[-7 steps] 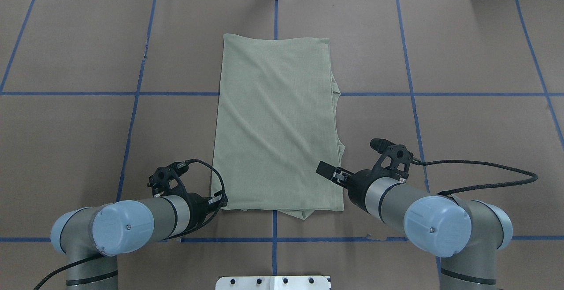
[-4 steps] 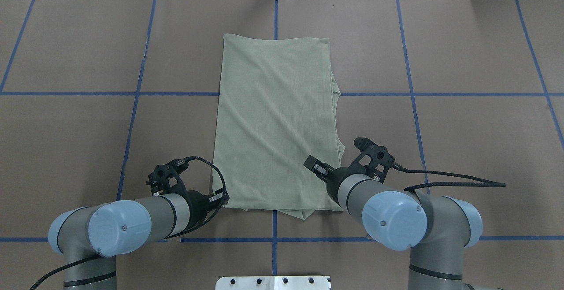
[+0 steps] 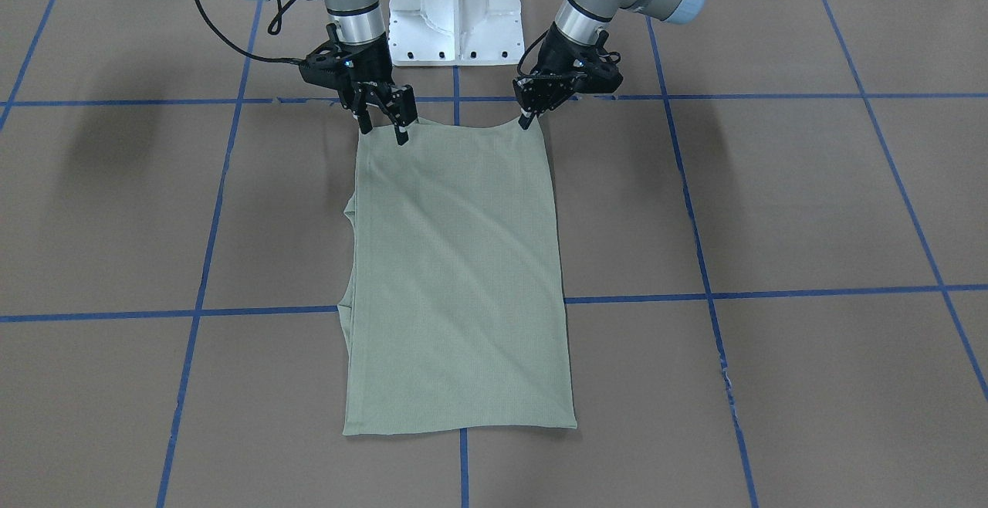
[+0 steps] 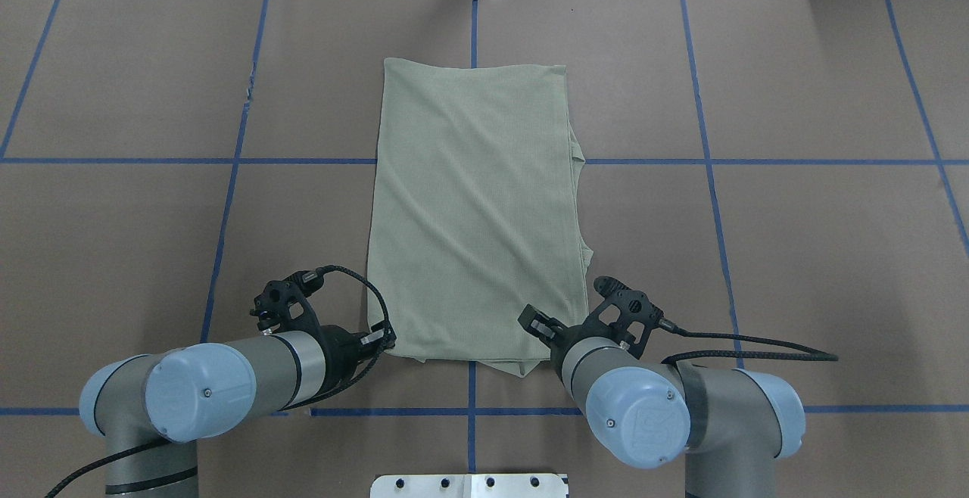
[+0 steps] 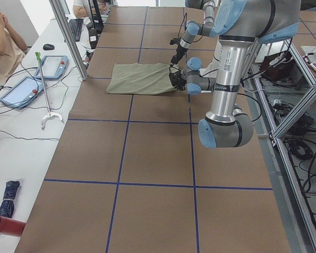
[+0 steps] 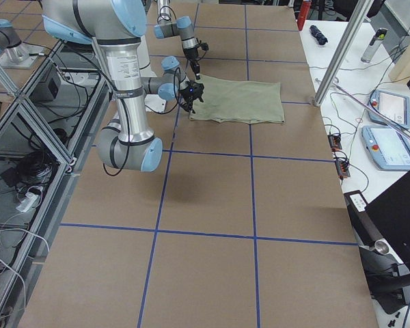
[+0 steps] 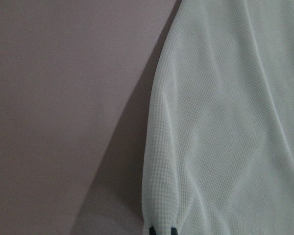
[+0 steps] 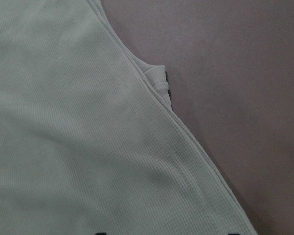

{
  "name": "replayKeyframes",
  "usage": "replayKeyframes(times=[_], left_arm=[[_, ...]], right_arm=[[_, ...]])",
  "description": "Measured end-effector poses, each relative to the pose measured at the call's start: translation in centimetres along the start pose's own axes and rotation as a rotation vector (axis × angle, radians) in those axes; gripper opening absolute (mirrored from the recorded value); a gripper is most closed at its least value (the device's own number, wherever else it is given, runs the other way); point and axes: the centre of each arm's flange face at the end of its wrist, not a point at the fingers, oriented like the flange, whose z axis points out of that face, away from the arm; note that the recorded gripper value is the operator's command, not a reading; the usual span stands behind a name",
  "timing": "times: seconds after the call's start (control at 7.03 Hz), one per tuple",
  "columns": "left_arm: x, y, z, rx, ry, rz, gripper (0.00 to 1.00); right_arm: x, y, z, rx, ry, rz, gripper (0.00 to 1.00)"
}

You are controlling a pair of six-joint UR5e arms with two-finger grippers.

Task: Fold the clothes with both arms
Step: 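Move the right gripper to the near corner beside the left gripper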

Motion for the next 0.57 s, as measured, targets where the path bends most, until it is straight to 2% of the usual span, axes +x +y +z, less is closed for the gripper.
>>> replayKeyframes(times=[0.28, 0.57], left_arm=[[0.0, -0.1, 0.0, 0.001, -0.001, 0.000, 0.00], [-0.1, -0.1, 0.0, 0.002, -0.001, 0.000, 0.00]], right_arm=[[0.7, 1.9, 0.4, 0.010, 0.007, -0.025, 0.87], [0.8, 2.3, 0.9, 0.019, 0.012, -0.031, 0.87]])
